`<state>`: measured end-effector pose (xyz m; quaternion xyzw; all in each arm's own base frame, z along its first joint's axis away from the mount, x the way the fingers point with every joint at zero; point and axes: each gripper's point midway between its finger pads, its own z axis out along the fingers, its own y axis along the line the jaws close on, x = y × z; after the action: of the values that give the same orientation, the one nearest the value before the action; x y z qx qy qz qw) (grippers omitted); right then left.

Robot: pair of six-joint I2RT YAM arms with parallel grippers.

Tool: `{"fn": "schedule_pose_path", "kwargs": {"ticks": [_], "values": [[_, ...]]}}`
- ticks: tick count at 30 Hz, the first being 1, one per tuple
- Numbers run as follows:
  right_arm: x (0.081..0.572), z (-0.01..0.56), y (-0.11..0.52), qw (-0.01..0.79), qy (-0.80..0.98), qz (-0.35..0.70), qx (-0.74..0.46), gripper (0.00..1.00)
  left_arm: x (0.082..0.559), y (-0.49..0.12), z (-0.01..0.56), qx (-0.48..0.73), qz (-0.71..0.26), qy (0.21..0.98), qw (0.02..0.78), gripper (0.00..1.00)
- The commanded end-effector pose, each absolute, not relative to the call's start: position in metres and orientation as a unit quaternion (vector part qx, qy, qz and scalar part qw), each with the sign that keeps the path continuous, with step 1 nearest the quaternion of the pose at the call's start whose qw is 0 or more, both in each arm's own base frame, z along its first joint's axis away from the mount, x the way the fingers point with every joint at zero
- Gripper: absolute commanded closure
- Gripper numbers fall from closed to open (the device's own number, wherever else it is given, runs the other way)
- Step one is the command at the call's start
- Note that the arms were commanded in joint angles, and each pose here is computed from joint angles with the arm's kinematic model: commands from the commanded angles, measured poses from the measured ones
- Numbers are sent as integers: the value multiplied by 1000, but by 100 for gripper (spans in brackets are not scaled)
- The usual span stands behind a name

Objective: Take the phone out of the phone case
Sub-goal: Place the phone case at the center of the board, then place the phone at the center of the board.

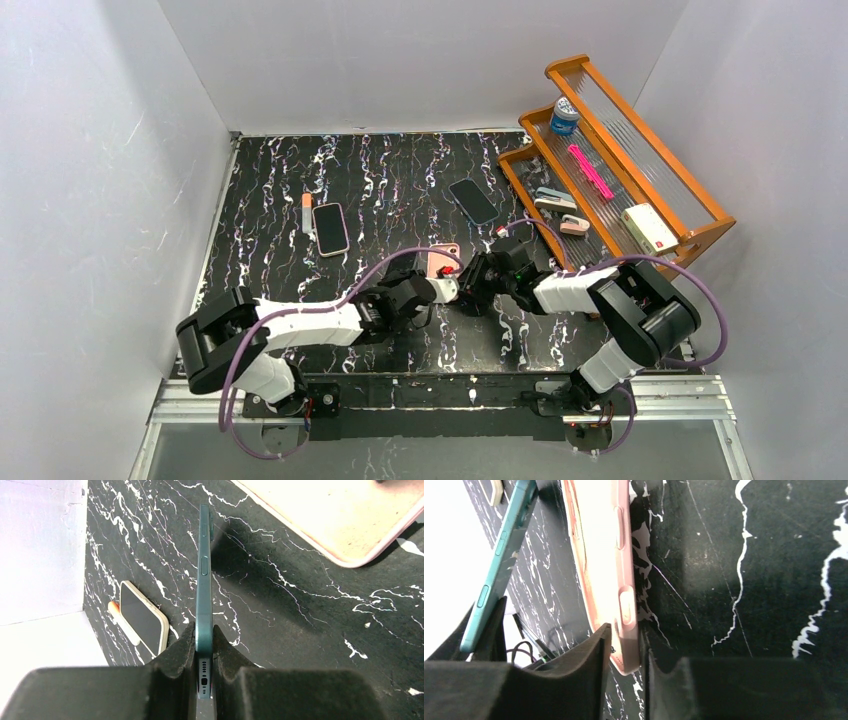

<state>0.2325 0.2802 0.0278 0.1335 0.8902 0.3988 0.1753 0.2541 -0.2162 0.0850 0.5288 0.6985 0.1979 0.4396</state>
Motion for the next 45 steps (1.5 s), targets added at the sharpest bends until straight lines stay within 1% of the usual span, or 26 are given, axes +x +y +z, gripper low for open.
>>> {"fn": "schedule_pose_path", "kwargs": {"ticks": [1, 2, 4, 9, 12, 14, 16, 18, 25, 26, 30, 32, 33, 34, 37, 38, 39, 43, 45], "values": [[229, 29, 280, 174, 897, 391, 109, 60, 256, -220, 89, 518, 215, 692, 455, 100], [229, 30, 278, 177, 898, 389, 108, 58, 255, -220, 85, 521, 216, 692, 451, 100], [229, 31, 274, 186, 900, 381, 105, 56, 255, -220, 79, 527, 218, 691, 444, 99], [232, 33, 260, 211, 906, 351, 105, 48, 253, -221, 68, 542, 224, 686, 430, 91], [235, 35, 254, 227, 908, 336, 105, 42, 251, -221, 63, 546, 224, 686, 425, 82], [238, 36, 249, 235, 910, 325, 106, 40, 248, -220, 60, 550, 222, 687, 421, 77], [241, 38, 246, 244, 910, 318, 107, 37, 245, -220, 57, 555, 222, 686, 415, 70], [243, 40, 243, 252, 910, 312, 107, 36, 242, -220, 52, 560, 223, 687, 407, 60], [250, 53, 240, 281, 903, 311, 95, 33, 234, -220, 40, 567, 230, 690, 387, 45], [251, 56, 240, 285, 901, 312, 92, 30, 234, -221, 41, 565, 230, 691, 388, 42], [256, 65, 244, 299, 896, 318, 75, 28, 232, -224, 45, 557, 215, 703, 387, 32], [258, 68, 246, 301, 896, 319, 66, 23, 230, -228, 47, 552, 200, 712, 385, 24], [259, 70, 248, 302, 896, 321, 63, 16, 229, -233, 49, 545, 190, 717, 390, 22], [260, 71, 249, 303, 895, 321, 60, 3, 226, -232, 48, 548, 185, 722, 380, 20], [263, 73, 249, 309, 894, 319, 52, 1, 221, -237, 49, 546, 163, 733, 373, 14], [263, 73, 250, 310, 894, 319, 49, 1, 220, -238, 48, 546, 157, 735, 370, 10], [265, 74, 250, 312, 894, 319, 46, 1, 219, -239, 48, 546, 153, 737, 368, 2], [267, 75, 253, 311, 895, 317, 35, 2, 221, -238, 49, 536, 156, 747, 362, 2], [268, 76, 256, 309, 895, 322, 30, 2, 226, -241, 57, 510, 138, 765, 368, 2]]}}
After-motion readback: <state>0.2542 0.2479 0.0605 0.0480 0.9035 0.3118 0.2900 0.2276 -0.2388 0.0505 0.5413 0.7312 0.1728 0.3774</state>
